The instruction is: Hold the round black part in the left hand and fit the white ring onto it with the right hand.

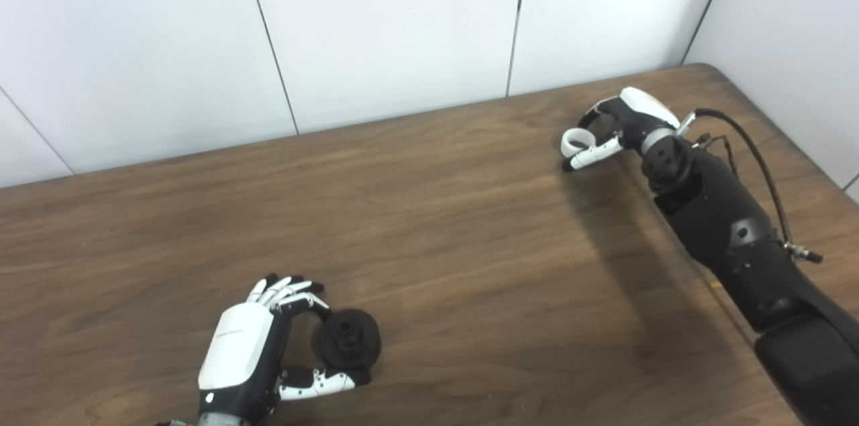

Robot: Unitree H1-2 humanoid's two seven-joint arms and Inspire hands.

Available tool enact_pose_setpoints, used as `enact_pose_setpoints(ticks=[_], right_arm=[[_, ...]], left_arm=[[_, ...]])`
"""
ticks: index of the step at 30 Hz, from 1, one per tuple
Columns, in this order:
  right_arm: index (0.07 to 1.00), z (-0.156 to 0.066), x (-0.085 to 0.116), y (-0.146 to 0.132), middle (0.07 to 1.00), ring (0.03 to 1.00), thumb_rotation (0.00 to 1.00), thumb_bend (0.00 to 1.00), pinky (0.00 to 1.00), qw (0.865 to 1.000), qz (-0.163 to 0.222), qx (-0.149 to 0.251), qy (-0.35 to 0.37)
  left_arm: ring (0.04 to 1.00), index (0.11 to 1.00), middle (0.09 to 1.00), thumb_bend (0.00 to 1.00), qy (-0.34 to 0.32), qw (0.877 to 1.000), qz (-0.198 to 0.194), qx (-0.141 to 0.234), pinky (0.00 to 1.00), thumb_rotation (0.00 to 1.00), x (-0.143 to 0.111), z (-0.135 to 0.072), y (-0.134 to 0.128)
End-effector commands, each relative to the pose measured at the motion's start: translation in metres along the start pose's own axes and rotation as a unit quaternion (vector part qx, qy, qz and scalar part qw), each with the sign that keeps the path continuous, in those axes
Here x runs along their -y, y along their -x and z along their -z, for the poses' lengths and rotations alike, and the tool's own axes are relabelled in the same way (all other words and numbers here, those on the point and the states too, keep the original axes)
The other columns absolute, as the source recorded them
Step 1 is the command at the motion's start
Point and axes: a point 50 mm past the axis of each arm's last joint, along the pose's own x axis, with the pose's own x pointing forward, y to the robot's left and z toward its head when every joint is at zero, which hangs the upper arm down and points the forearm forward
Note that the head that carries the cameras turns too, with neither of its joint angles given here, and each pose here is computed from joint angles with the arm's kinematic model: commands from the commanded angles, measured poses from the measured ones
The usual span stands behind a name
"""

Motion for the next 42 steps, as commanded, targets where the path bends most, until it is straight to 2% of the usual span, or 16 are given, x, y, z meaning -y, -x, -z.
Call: enact_pose_setpoints(ticks=[1, 13, 16, 18, 23, 36, 42], right_arm=[[0.688, -0.01, 0.029, -0.002, 0.925, 0.997, 0.29, 0.82, 1.0, 0.999, 0.036, 0.013, 0.004], [0.635, -0.009, 0.027, -0.002, 0.921, 1.0, 0.26, 0.82, 1.0, 0.999, 0.037, 0.012, -0.002], [0.517, -0.007, 0.025, -0.001, 0.895, 0.995, 0.17, 0.59, 1.0, 0.999, 0.045, 0.022, -0.014], [0.493, -0.006, 0.025, 0.0, 0.878, 0.99, 0.15, 0.54, 1.0, 0.998, 0.05, 0.032, -0.014], [0.485, -0.005, 0.022, 0.002, 0.844, 0.971, 0.14, 0.52, 1.0, 0.997, 0.059, 0.042, -0.011], [0.485, 0.001, 0.018, 0.005, 0.836, 0.962, 0.13, 0.52, 0.98, 0.997, 0.064, 0.05, -0.01], [0.484, -0.017, 0.022, 0.021, 0.836, 0.959, 0.14, 0.52, 0.95, 0.993, 0.061, 0.099, -0.001]], left_arm=[[0.867, 0.486, 0.781, 0.52, -0.005, 0.999, 0.036, -0.01, 0.96, 0.04, 0.01, 0.003, 0.01], [0.868, 0.486, 0.783, 0.52, -0.007, 0.999, 0.037, -0.01, 0.96, 0.04, 0.008, 0.001, 0.01], [0.864, 0.486, 0.78, 0.52, -0.008, 0.999, 0.035, -0.008, 0.96, 0.04, 0.008, 0.001, 0.011], [0.865, 0.486, 0.779, 0.52, -0.008, 0.999, 0.035, -0.008, 0.96, 0.04, 0.008, 0.001, 0.011], [0.866, 0.486, 0.779, 0.52, -0.008, 0.999, 0.034, -0.009, 0.96, 0.04, 0.008, 0.001, 0.01], [0.863, 0.486, 0.779, 0.52, -0.011, 0.999, 0.033, -0.005, 0.96, 0.04, 0.009, -0.001, 0.008], [0.857, 0.486, 0.774, 0.52, -0.012, 0.999, 0.033, -0.003, 0.95, 0.04, 0.011, -0.003, 0.007]])
